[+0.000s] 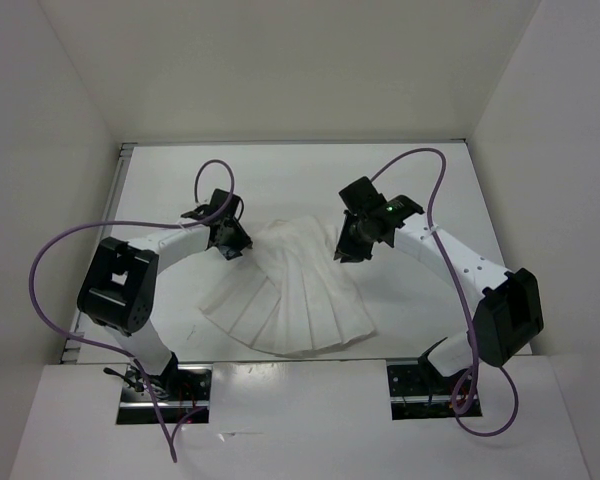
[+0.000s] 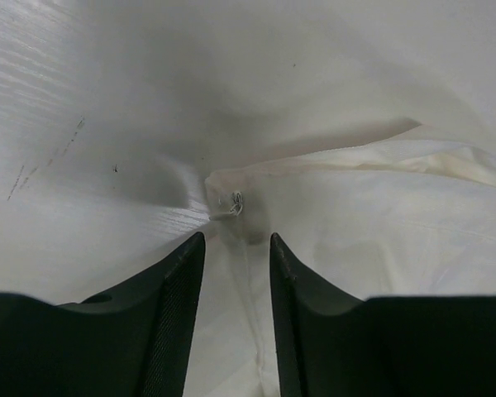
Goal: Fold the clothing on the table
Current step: Flatten the skirt out
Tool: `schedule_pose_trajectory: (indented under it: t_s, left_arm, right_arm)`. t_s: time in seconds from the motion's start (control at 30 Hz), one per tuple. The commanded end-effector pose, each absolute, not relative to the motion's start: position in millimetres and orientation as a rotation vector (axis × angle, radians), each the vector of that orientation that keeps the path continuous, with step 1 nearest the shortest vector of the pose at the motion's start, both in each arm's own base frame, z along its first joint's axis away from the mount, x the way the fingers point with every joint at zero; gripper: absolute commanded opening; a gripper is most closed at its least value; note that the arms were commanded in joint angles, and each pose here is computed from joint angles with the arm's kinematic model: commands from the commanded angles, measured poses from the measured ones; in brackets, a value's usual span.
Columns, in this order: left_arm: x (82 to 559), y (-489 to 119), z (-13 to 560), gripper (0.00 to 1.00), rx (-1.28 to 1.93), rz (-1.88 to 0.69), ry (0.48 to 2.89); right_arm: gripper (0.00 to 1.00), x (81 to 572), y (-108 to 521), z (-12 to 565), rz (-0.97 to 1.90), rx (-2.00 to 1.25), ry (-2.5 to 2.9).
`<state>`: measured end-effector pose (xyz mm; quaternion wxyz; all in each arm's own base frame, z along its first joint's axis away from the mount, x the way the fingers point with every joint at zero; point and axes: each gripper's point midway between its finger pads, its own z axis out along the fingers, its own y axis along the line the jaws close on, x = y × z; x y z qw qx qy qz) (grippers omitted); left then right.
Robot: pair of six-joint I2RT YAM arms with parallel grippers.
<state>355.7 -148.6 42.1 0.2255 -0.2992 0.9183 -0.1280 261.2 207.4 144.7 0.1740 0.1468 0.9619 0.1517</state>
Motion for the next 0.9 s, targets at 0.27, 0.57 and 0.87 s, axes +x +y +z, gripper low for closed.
schedule_pose_trajectory:
  t_s: [0.27, 0.57, 0.87]
  left_arm:
    - [372, -158, 39, 0.41, -0.868, -0.406, 2.487]
    - [374, -163, 28, 0.27, -0.857, -0.37, 2.511]
    - [395, -230, 123, 0.0, -0.473, -0.621, 2.402]
  right_arm:
    - [0.26, 255, 204, 156, 0.453, 0.391, 2.719]
    - [0.26, 256, 199, 158, 0.439, 0.393, 2.711]
    - [0.26, 262, 177, 175, 0.421, 0.445, 2.626]
